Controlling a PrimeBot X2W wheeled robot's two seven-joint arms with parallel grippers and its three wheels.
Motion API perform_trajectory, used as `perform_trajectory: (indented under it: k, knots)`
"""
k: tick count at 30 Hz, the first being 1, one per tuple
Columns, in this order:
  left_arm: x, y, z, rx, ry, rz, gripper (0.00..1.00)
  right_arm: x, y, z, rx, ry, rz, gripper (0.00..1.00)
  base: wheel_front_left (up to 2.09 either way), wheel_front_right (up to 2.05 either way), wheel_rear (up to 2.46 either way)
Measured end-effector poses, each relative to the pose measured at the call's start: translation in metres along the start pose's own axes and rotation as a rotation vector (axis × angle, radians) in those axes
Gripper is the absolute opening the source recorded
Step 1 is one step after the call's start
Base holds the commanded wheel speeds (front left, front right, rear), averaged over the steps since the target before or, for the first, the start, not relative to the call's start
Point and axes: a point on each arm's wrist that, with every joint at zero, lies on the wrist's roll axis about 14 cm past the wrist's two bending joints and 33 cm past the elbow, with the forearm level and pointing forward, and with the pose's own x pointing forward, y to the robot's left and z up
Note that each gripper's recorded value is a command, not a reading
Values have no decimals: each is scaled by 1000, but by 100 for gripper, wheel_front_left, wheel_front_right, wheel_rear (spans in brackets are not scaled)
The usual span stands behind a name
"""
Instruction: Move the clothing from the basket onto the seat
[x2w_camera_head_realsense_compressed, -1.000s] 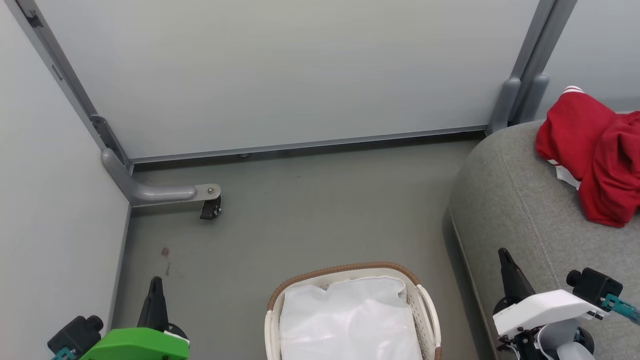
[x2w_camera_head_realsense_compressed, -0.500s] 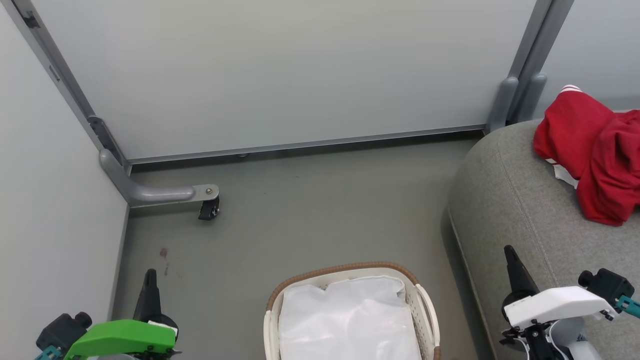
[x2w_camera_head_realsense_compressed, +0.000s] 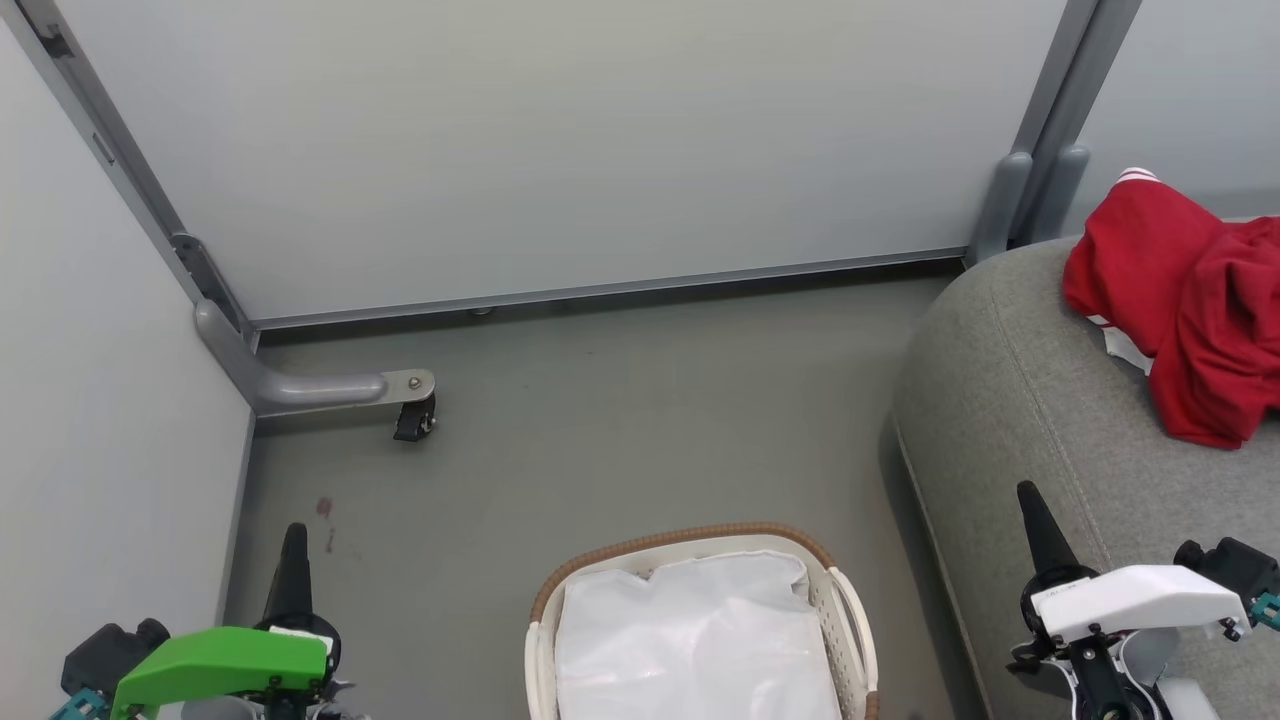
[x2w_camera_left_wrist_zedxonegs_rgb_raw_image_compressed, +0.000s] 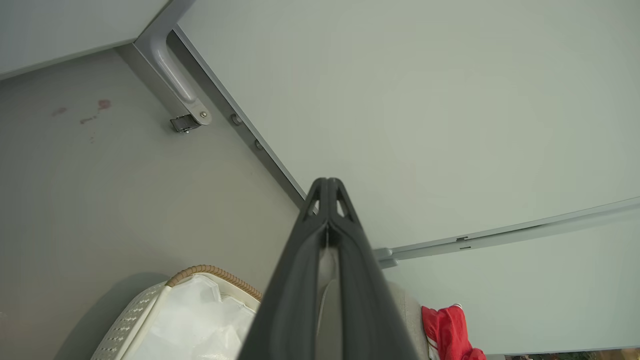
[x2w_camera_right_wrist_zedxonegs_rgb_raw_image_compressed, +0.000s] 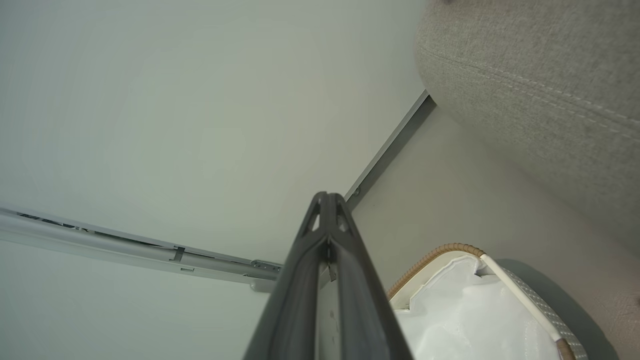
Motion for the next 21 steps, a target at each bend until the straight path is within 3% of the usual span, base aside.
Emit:
perform_trajectory:
  k: [21]
  knots:
    - [8, -13, 8, -183, -1, -40, 0, 0, 2, 10, 209, -13, 12, 0, 0, 0, 0]
